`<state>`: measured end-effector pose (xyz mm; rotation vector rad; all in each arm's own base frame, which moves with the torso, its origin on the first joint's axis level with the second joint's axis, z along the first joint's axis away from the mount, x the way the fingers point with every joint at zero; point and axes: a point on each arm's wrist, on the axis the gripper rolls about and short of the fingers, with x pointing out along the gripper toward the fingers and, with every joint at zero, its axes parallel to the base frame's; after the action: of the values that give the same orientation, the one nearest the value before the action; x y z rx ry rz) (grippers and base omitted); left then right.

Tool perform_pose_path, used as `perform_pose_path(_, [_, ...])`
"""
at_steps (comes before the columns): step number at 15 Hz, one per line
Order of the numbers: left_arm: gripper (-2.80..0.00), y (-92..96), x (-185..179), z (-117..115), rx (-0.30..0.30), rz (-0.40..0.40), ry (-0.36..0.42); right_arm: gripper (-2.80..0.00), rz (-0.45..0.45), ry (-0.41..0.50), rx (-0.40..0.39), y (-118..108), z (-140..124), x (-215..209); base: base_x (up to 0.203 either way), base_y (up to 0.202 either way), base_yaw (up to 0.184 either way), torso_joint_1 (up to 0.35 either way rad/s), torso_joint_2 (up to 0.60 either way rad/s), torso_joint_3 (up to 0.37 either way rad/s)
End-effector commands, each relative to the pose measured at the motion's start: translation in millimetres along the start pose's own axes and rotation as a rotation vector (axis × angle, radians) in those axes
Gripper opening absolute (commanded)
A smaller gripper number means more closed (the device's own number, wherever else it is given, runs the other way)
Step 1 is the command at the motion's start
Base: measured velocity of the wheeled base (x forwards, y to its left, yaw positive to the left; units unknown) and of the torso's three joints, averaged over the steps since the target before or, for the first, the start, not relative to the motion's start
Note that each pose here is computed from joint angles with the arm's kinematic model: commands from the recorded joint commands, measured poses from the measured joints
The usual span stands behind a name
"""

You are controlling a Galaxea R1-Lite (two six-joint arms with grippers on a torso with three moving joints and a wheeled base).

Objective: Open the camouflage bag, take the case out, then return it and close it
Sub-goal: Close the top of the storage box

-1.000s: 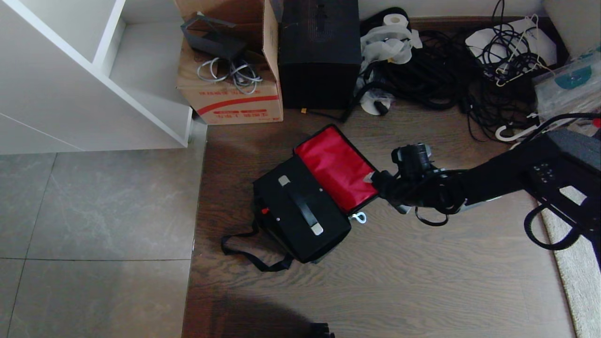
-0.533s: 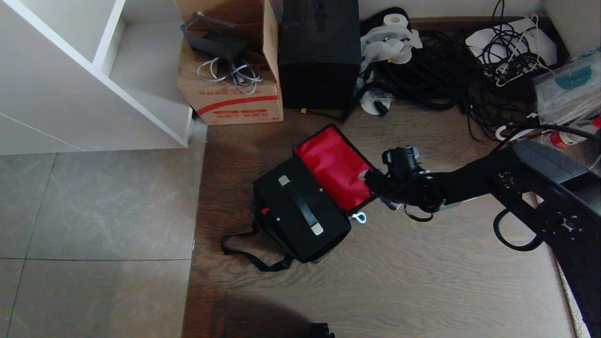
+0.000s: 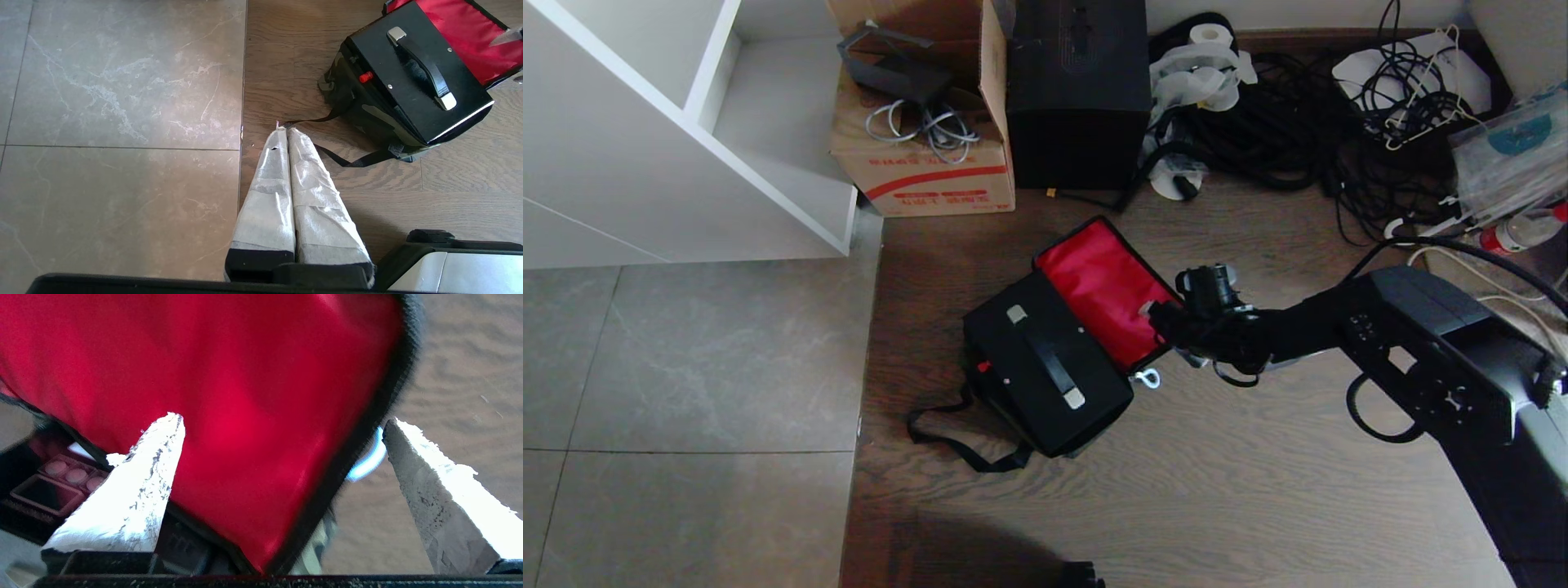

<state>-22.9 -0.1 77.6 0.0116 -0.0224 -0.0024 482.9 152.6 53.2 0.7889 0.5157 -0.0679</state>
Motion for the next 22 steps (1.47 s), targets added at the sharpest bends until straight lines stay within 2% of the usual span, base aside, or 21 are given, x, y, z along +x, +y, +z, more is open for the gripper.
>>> perform_pose_path(1, [-2.8,0.0,1,-3,0.001,0.001,0.009,-2.8,-0.013,-0.031,0.005,-3,-3,9,0.0,0.0,0.0,0.0,0.0,0.0])
perform_pose_path(5, [-2.8,0.0,1,-3,0.001,-0.001,0.009,-2.8,0.01,-0.079,-0.016,3,2,7,0.0,0.0,0.0,0.0,0.0,0.0])
perform_pose_path(8, [-2.8,-0.1,1,-3,0.0,-0.001,0.009,-2.8,0.004,-0.078,-0.039,3,3,2,0.0,0.0,0.0,0.0,0.0,0.0])
perform_pose_path(12, [-2.8,-0.1,1,-3,0.001,-0.001,0.01,-2.8,-0.027,-0.07,-0.066,1,4,-14,0.0,0.0,0.0,0.0,0.0,0.0])
perform_pose_path(14, [-2.8,0.0,1,-3,-0.001,0.001,0.01,-2.8,-0.024,-0.079,-0.09,7,12,-32,0.0,0.0,0.0,0.0,0.0,0.0])
perform_pose_path(17, [-2.8,0.0,1,-3,0.001,0.001,0.009,-2.8,0.026,-0.123,-0.127,23,30,-68,0.0,0.0,0.0,0.0,0.0,0.0])
perform_pose_path(19, [-2.8,0.0,1,-3,-0.001,0.001,0.009,-2.8,0.08,-0.17,-0.186,36,45,-97,0.0,0.0,0.0,0.0,0.0,0.0])
perform_pose_path(22, [-2.8,0.0,1,-3,0.001,0.0,0.009,-2.8,0.14,-0.199,-0.244,49,46,-125,0.0,0.0,0.0,0.0,0.0,0.0])
